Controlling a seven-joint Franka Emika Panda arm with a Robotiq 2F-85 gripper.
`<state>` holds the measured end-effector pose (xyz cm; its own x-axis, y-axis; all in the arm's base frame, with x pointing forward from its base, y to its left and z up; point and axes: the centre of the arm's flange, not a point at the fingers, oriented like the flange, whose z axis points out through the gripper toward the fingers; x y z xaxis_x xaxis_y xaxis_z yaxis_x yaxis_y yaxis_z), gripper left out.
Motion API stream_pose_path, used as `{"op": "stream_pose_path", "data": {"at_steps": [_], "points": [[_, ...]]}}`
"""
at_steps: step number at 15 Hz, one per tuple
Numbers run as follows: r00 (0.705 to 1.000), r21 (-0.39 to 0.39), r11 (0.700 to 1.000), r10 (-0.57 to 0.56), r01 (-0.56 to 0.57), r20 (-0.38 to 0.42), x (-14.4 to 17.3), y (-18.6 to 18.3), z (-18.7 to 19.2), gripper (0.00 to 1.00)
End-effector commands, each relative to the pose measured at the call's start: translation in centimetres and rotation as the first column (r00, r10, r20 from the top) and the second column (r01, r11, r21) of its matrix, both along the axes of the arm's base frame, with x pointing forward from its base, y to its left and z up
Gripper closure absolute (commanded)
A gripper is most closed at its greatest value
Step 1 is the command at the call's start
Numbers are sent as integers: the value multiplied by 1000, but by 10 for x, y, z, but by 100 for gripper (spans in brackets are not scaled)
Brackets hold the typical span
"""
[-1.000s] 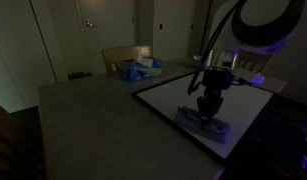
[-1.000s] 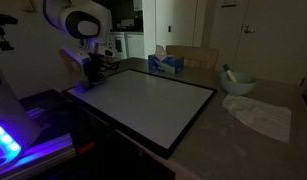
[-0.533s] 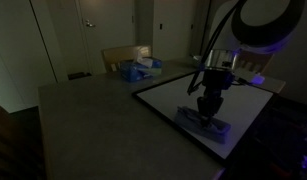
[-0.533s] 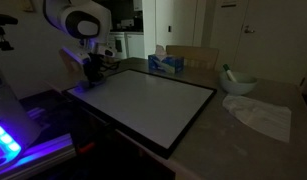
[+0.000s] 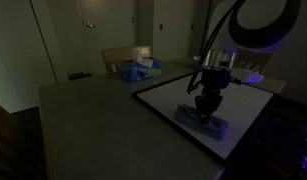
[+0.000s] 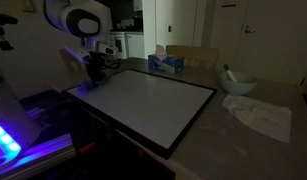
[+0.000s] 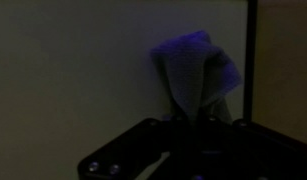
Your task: Wipe the whiteboard with the blue cloth
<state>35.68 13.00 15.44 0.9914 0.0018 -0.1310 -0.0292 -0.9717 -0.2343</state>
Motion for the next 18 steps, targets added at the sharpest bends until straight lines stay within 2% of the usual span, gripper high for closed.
{"op": "stream_pose_path", "data": {"at_steps": [1, 3, 6, 13, 18], "points": [[994, -154, 982, -103, 106, 26, 11, -15, -16, 97], [986, -208, 964, -164, 168, 38, 8, -27, -10, 97], [968, -260, 935, -249, 242, 7, 0, -47, -10, 97], [950, -247, 923, -312, 296, -29, -13, -75, -26, 97], [934, -300, 891, -357, 339, -4, -18, -97, -29, 97]]}}
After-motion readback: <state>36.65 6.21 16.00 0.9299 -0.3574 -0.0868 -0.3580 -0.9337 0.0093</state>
